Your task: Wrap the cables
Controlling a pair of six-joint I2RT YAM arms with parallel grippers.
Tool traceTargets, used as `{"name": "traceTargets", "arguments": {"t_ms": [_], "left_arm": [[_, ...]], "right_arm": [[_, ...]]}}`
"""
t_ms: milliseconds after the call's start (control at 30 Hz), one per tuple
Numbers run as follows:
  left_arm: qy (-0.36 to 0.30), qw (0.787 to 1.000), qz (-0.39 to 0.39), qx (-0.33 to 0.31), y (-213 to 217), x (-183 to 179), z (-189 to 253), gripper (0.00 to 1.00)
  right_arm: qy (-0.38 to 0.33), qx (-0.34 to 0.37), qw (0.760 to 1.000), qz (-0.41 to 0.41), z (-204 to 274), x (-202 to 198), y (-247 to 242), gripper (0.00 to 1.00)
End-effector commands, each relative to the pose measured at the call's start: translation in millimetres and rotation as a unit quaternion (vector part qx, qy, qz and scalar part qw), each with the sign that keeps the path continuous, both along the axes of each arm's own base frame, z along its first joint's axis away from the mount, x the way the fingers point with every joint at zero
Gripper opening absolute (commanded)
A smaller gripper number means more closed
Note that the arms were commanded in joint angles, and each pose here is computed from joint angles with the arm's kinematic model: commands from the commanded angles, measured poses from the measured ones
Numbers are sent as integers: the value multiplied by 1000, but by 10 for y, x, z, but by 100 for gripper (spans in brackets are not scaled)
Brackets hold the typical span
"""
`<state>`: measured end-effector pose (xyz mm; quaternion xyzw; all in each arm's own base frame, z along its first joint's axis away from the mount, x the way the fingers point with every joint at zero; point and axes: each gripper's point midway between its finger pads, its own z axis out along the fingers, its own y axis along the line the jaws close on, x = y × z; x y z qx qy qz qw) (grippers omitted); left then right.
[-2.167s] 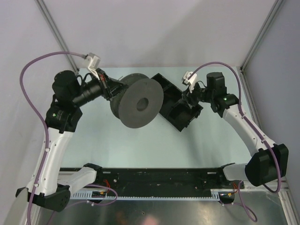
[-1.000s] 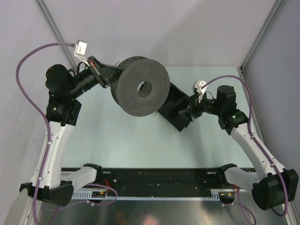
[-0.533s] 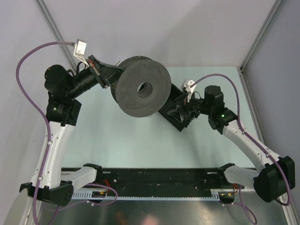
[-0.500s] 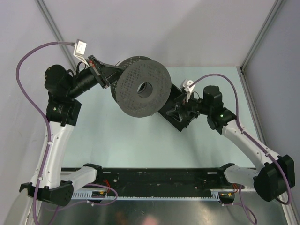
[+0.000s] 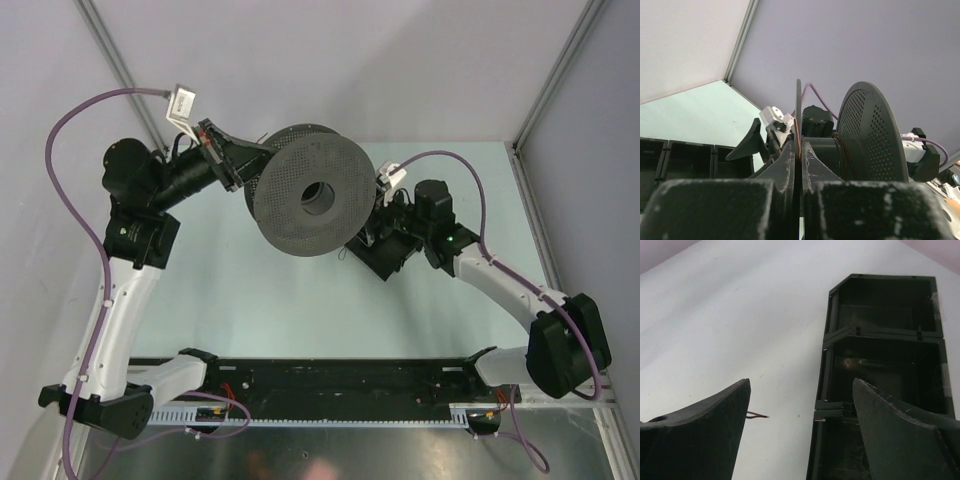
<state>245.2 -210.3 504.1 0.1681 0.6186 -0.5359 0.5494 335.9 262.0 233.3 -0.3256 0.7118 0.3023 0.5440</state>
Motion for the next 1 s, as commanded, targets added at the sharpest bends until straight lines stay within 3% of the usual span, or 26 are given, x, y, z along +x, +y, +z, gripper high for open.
{"name": "traceTargets", "arguments": {"t_ms": [0,333,700,767,967], "left_arm": [[-41,999,-1,-23,-5,-81,246,0],[-53,998,4,-22,24,-126,264,0],[-42,999,5,-25,12,-81,239,0],[-41,999,5,-25,9,-71,236,0],[-44,999,8,-28,19,-71,264,0]], "right_arm": [[-1,8,1000,-3,-78,56,144,87],[10,2,998,60,-265,-162,529,85],[7,28,999,31,-130,-33,436,86],[10,30,999,30,-137,-12,411,82],[21,27,998,43,-180,-65,430,51]]}}
